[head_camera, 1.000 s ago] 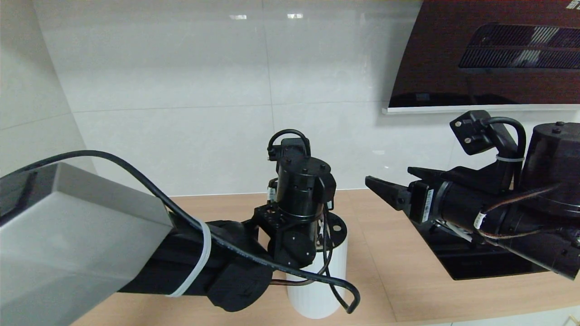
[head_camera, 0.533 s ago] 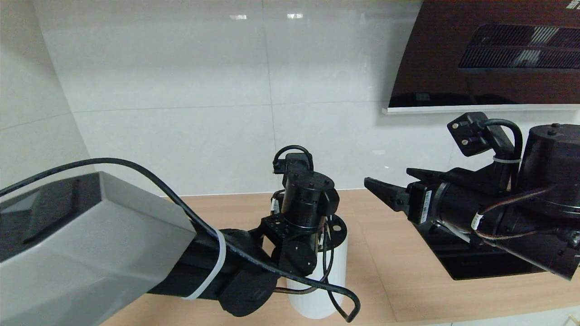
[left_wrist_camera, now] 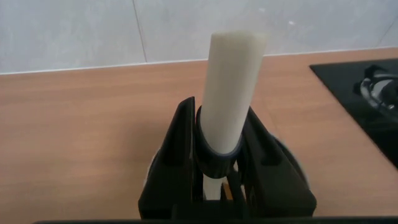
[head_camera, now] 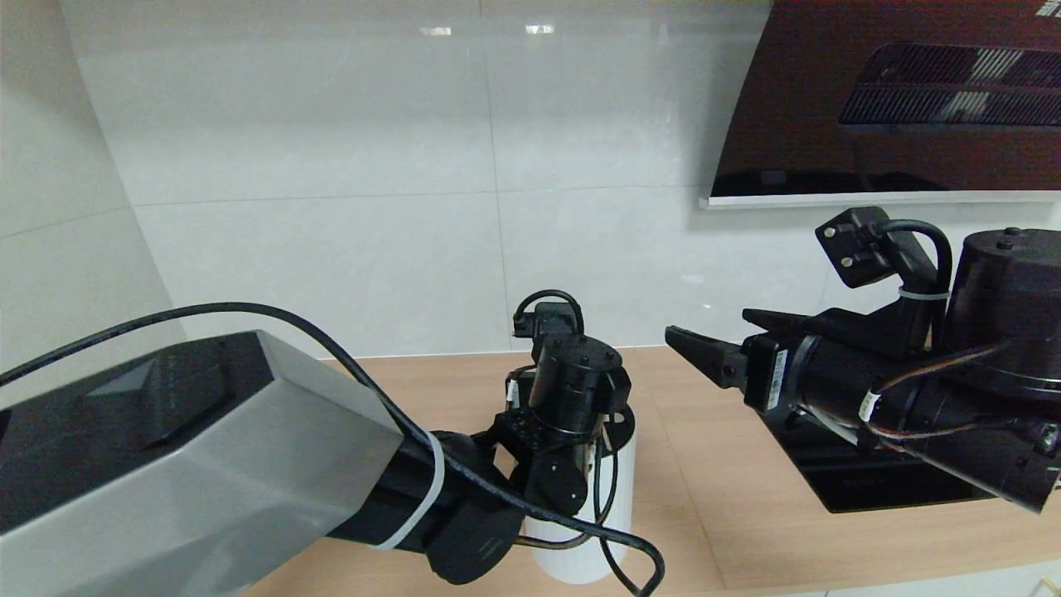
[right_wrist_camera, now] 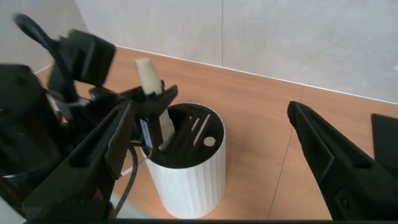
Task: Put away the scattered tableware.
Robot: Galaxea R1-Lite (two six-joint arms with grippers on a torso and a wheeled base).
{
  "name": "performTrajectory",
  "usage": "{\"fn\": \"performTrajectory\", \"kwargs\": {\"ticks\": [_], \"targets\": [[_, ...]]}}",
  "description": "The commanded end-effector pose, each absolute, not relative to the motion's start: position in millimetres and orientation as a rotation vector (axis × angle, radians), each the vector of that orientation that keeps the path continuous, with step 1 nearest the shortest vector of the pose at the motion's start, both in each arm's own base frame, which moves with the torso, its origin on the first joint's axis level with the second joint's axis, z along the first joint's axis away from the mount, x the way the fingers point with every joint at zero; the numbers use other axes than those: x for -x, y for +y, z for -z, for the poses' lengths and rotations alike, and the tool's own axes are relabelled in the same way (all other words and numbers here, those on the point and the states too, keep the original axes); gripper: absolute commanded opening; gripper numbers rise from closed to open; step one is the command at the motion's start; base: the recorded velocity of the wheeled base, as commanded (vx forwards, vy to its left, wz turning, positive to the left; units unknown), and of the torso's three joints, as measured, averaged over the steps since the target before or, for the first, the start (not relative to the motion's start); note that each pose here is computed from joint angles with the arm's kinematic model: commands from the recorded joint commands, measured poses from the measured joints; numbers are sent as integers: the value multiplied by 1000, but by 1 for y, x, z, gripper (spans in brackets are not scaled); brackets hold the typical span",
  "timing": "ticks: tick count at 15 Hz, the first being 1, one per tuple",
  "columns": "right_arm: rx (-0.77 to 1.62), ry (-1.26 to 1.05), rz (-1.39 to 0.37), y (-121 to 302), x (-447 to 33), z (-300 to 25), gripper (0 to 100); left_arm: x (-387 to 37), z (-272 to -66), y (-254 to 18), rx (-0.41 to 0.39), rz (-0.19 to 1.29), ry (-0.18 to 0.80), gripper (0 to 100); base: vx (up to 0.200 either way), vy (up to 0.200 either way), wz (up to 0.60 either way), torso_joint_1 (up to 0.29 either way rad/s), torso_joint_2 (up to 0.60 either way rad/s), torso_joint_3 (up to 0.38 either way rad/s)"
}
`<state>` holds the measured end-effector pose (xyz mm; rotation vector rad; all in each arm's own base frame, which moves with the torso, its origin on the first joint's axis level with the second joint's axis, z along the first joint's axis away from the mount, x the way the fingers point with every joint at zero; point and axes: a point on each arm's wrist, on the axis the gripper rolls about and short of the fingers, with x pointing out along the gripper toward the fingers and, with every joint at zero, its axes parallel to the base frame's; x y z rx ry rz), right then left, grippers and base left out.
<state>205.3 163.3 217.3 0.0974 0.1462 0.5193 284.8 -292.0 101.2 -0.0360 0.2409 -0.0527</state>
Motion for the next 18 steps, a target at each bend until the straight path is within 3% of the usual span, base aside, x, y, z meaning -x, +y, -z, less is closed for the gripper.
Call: {"fn": "performTrajectory", "kwargs": {"ticks": [1, 2, 11, 15, 18], "targets": [[-96, 148, -519, 164, -205, -217, 100, -285, -96, -293, 29, 51, 249, 0, 0, 0, 0, 0, 0, 0], [-96, 148, -519, 164, -205, -217, 100, -285, -96, -293, 31, 51, 249, 100, 0, 0, 0, 0, 0, 0], [-95, 151, -519, 164, -206, -216, 100, -284, -100, -293, 40, 55, 242, 100, 0, 0, 0, 0, 0, 0], [-96, 149, -518, 164, -206, -216, 100, -270, -137, -287, 113, 80, 183, 100, 0, 0, 0, 0, 0, 0], [-100, 140, -509, 162, -206, -218, 100, -245, -192, -268, 197, 129, 98, 100, 0, 0, 0, 0, 0, 0]]}}
